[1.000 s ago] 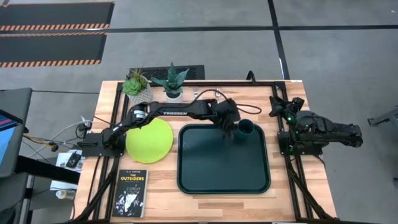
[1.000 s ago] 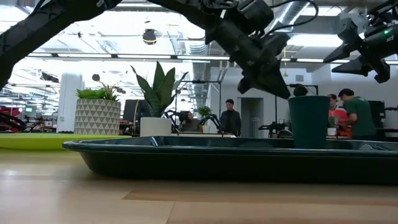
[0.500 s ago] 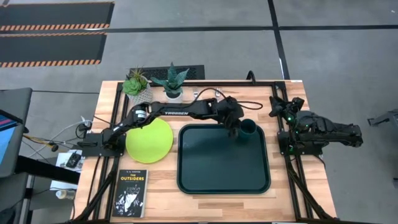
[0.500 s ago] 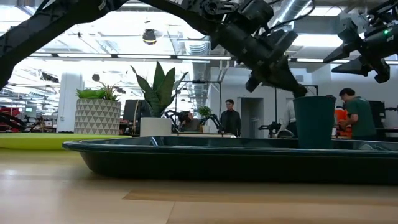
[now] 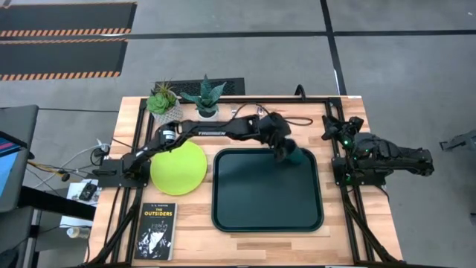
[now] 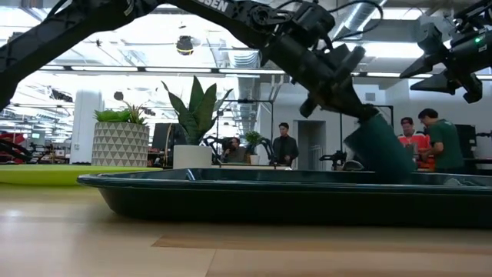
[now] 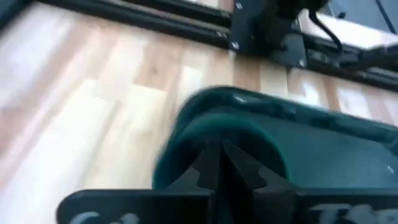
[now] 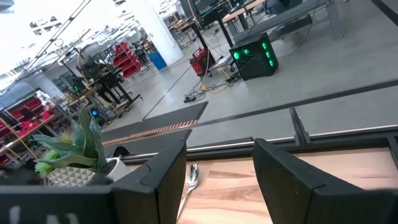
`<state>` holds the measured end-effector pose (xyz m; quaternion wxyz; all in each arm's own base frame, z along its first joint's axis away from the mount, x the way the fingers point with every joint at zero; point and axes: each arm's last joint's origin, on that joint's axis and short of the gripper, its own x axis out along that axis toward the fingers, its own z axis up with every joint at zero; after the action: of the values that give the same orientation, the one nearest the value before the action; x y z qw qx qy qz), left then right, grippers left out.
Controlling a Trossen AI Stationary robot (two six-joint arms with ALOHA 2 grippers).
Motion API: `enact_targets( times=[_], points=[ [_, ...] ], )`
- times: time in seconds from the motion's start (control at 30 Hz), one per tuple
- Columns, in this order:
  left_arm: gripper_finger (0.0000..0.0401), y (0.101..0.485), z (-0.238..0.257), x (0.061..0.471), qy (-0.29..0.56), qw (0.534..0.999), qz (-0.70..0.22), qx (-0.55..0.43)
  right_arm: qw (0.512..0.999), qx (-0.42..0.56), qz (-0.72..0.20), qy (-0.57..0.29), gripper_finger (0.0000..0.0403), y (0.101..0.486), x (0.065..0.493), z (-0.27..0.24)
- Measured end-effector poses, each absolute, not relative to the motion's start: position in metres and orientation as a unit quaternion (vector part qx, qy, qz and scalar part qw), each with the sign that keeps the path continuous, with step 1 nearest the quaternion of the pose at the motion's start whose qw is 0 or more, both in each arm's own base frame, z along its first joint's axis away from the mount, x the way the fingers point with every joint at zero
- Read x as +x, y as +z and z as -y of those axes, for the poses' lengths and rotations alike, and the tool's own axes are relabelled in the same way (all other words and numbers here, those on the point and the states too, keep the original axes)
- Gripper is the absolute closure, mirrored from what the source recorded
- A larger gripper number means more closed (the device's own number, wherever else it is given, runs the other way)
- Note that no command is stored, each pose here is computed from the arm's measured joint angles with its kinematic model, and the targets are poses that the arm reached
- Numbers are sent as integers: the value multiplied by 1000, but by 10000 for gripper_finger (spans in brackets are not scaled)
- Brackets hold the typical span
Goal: Pick and place plate/cup/fork/spoon on tray
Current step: Put the green cup on the black tray
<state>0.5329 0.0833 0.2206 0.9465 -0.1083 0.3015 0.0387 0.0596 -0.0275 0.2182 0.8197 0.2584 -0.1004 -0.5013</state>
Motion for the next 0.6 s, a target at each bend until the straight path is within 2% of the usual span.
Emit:
enact_targets(
  times=[0.43,0.6],
  points=[
    [401,233,-87,530,31,952,-286,-107,826,261,95,-491,193,218,60,27],
    [400,267,-95,510,55,950,-300,-68,854,264,41,-446,193,211,62,25]
  ],
)
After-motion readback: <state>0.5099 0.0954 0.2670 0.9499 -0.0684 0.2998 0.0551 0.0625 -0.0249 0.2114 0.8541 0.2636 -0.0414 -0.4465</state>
